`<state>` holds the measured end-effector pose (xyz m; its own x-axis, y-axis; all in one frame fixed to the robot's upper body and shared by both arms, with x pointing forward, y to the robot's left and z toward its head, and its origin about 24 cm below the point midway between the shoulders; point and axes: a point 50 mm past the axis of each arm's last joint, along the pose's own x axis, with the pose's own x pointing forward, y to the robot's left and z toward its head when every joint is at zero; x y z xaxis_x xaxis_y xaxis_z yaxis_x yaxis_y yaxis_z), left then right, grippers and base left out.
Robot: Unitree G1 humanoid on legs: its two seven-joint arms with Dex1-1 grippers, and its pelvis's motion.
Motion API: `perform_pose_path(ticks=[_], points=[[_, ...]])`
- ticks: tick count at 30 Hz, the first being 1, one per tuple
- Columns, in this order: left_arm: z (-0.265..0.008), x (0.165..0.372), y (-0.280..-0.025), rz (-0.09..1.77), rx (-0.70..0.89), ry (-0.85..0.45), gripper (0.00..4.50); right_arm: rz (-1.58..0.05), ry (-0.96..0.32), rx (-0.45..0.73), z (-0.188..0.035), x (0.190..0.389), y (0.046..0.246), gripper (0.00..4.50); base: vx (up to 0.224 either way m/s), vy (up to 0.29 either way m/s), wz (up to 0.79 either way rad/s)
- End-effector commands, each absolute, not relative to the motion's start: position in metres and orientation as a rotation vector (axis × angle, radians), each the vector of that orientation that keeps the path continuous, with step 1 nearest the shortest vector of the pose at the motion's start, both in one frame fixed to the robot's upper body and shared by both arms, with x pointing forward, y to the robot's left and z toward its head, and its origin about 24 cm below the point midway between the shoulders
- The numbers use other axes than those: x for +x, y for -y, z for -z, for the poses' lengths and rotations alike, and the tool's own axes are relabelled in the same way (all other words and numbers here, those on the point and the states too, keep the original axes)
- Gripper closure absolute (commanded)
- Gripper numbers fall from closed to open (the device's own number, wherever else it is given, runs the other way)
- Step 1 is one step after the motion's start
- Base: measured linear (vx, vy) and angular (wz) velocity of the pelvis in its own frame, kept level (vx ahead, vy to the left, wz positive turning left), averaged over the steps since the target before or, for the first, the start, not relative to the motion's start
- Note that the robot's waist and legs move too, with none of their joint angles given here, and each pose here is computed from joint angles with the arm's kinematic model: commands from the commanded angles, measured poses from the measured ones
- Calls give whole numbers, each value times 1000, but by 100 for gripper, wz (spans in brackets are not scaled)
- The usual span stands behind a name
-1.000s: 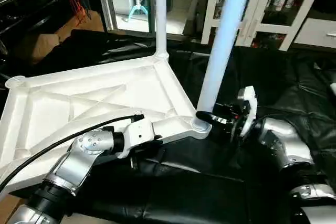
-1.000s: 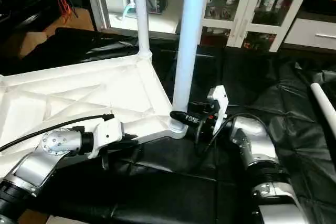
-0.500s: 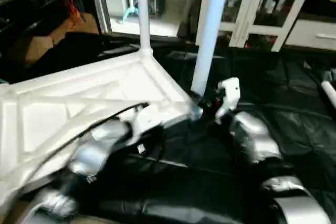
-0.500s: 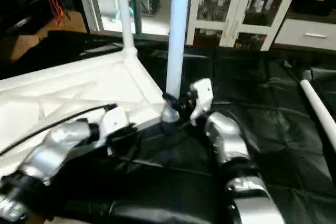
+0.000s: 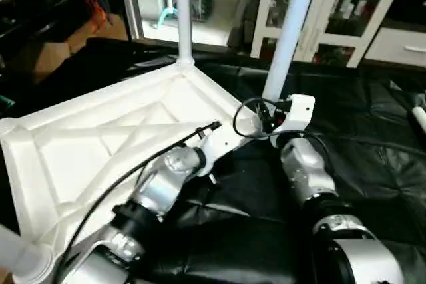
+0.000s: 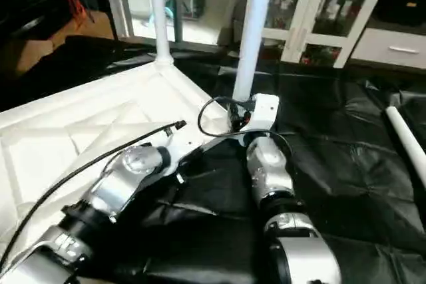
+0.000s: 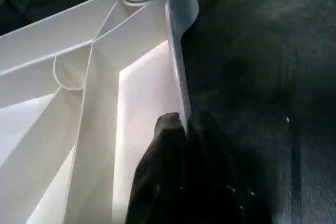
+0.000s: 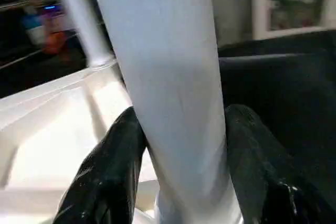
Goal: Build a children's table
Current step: Rotate leg to tighten
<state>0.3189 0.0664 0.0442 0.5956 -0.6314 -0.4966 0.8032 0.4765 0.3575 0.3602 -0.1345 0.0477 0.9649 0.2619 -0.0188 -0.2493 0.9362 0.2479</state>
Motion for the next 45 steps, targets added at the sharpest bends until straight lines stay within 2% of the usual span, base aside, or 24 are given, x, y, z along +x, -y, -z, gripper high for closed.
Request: perform_pose_path(ticks=[1, 3, 5, 6, 7, 9, 16, 23, 26, 29, 30, 31, 32, 33, 36, 45], points=[[-25, 303, -75, 1035, 626, -367, 450, -289, -45, 223, -45, 356, 155, 185, 0, 0, 0], [-25, 300, -88, 1073, 641, -357, 450, -396, 9, 166, -56, 356, 165, 181, 0, 0, 0], [-24, 299, -95, 1071, 646, -370, 450, -464, 34, 158, -62, 354, 169, 166, 0, 0, 0], [-24, 299, -102, 1062, 655, -375, 450, -542, 55, 161, -69, 351, 174, 142, 0, 0, 0], [-25, 299, -110, 1058, 662, -373, 450, -673, 72, 170, -77, 344, 179, 142, 0, 0, 0], [-27, 300, -119, 1066, 676, -365, 450, -805, 51, 158, -82, 332, 191, 130, 0, 0, 0], [-34, 308, -129, 1111, 729, -325, 450, -985, 5, 225, -88, 299, 214, 130, 0, 0, 0], [-47, 329, -120, 1131, 761, -251, 450, -1035, -64, 221, -83, 273, 216, 130, 0, 0, 0], [-55, 335, -113, 1140, 766, -211, 450, -1002, -64, 213, -81, 271, 219, 130, 0, 0, 0], [-71, 345, -96, 1139, 722, -110, 450, -881, -51, 192, -80, 271, 228, 130, 0, 0, 0], [-79, 348, -88, 1133, 659, -54, 450, -833, -45, 182, -79, 271, 230, 130, 0, 0, 0], [-79, 348, -88, 1133, 659, -54, 421, -833, -45, 182, -79, 271, 230, 128, 0, 0, 0], [-82, 348, -85, 1133, 624, -38, 421, -818, -43, 184, -79, 271, 230, 128, 0, 0, 0], [-83, 349, -84, 1134, 610, -34, 387, -812, -43, 186, -79, 271, 230, 126, 0, 0, 0], [-94, 349, -79, 1134, 514, 29, 379, -758, -36, 188, -76, 272, 231, 126, 0, 0, 0], [-105, 351, -87, 1110, 451, 61, 312, -742, -31, 193, -75, 277, 221, 126, 0, 0, 0]])
